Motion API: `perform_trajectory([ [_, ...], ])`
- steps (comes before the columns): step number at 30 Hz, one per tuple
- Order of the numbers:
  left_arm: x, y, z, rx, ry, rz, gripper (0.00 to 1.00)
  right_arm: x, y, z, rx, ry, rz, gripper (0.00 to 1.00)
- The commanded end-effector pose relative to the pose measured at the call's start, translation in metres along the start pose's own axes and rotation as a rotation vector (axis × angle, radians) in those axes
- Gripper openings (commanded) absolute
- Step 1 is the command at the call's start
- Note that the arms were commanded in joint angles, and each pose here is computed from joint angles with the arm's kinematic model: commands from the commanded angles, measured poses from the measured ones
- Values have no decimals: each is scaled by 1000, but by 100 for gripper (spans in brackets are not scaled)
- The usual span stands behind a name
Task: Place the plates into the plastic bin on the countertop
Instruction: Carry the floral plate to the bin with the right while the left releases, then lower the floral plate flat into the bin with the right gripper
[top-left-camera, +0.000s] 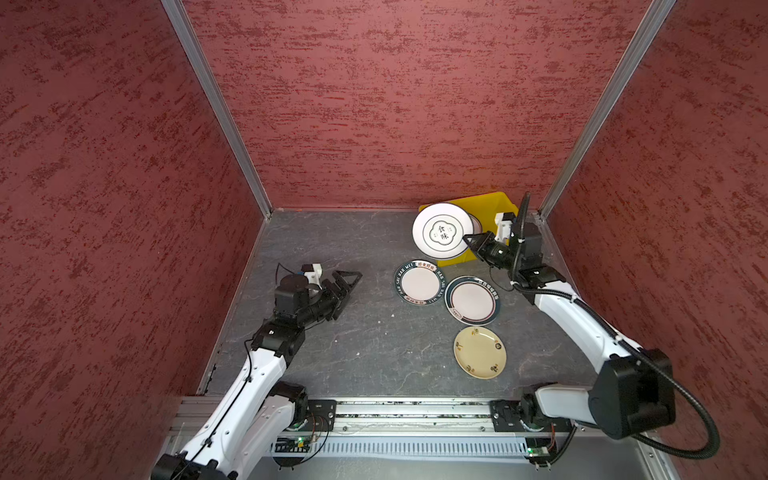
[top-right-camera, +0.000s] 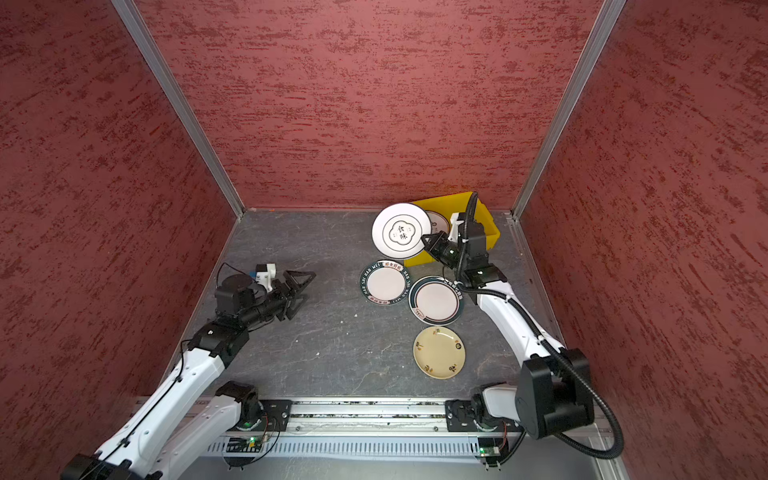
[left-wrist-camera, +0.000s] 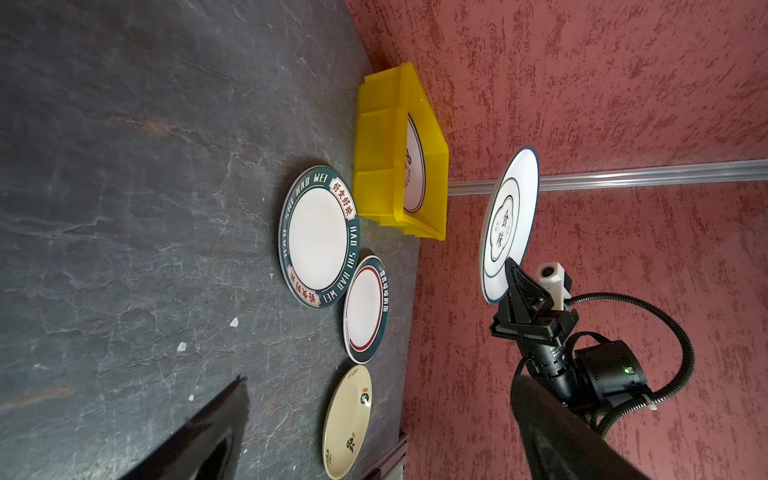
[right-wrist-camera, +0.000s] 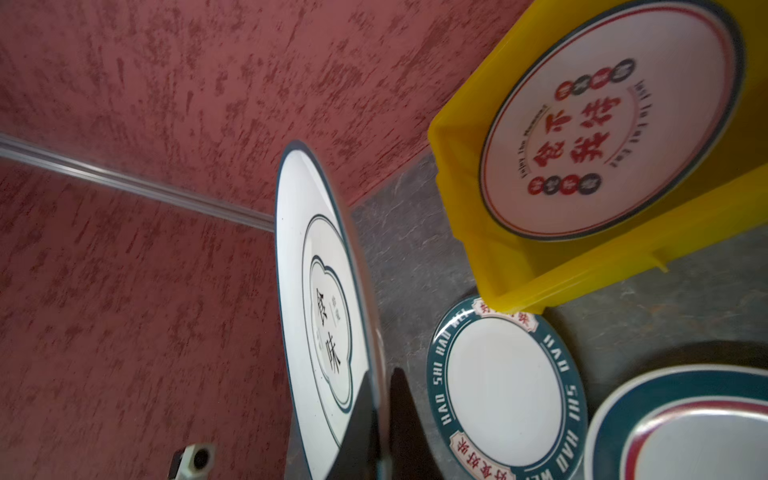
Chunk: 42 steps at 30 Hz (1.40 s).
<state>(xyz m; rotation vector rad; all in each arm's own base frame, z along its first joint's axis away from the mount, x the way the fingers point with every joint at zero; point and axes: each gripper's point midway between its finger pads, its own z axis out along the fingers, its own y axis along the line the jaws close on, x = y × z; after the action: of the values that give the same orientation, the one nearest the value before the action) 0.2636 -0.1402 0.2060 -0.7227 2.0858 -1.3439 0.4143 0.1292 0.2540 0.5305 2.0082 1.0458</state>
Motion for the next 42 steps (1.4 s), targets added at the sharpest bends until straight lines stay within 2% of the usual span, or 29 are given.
perform_trajectory([
  [1, 1, 5, -8, 0, -42, -40, 99, -43, -11, 4, 21, -135, 58, 0],
  [7, 9, 11, -21, -6, -50, -44, 99, -74, -40, 40, 133, -157, 71, 0],
  [12, 10, 11, -25, 5, -55, -45, 99, -89, -56, 70, 170, -166, 75, 0],
  [15, 13, 12, -24, 0, -40, -48, 99, -88, -54, 86, 120, -162, 83, 0],
  [21, 14, 13, -23, 0, -33, -50, 100, -95, -91, 98, 243, -220, 92, 0],
  [24, 14, 14, -22, -1, -30, -52, 99, -89, -108, 108, 293, -190, 99, 0],
  [30, 14, 16, -19, -2, -25, -61, 99, -78, -126, 124, 305, -148, 116, 0],
  [31, 14, 16, -19, -3, -22, -63, 99, -75, -126, 128, 295, -129, 111, 7],
  [32, 15, 16, -18, -4, -19, -63, 99, -74, -123, 131, 280, -109, 103, 27],
  [33, 14, 16, -18, -3, -19, -63, 99, -72, -121, 133, 274, -94, 95, 42],
  [35, 14, 15, -17, -1, -18, -62, 99, -73, -116, 131, 267, -91, 66, 62],
  [40, 13, 17, -16, -7, -21, -65, 99, -89, -101, 103, 327, -162, -50, 91],
  [42, 14, 19, -15, -11, -20, -70, 99, -95, -99, 87, 380, -182, -91, 99],
])
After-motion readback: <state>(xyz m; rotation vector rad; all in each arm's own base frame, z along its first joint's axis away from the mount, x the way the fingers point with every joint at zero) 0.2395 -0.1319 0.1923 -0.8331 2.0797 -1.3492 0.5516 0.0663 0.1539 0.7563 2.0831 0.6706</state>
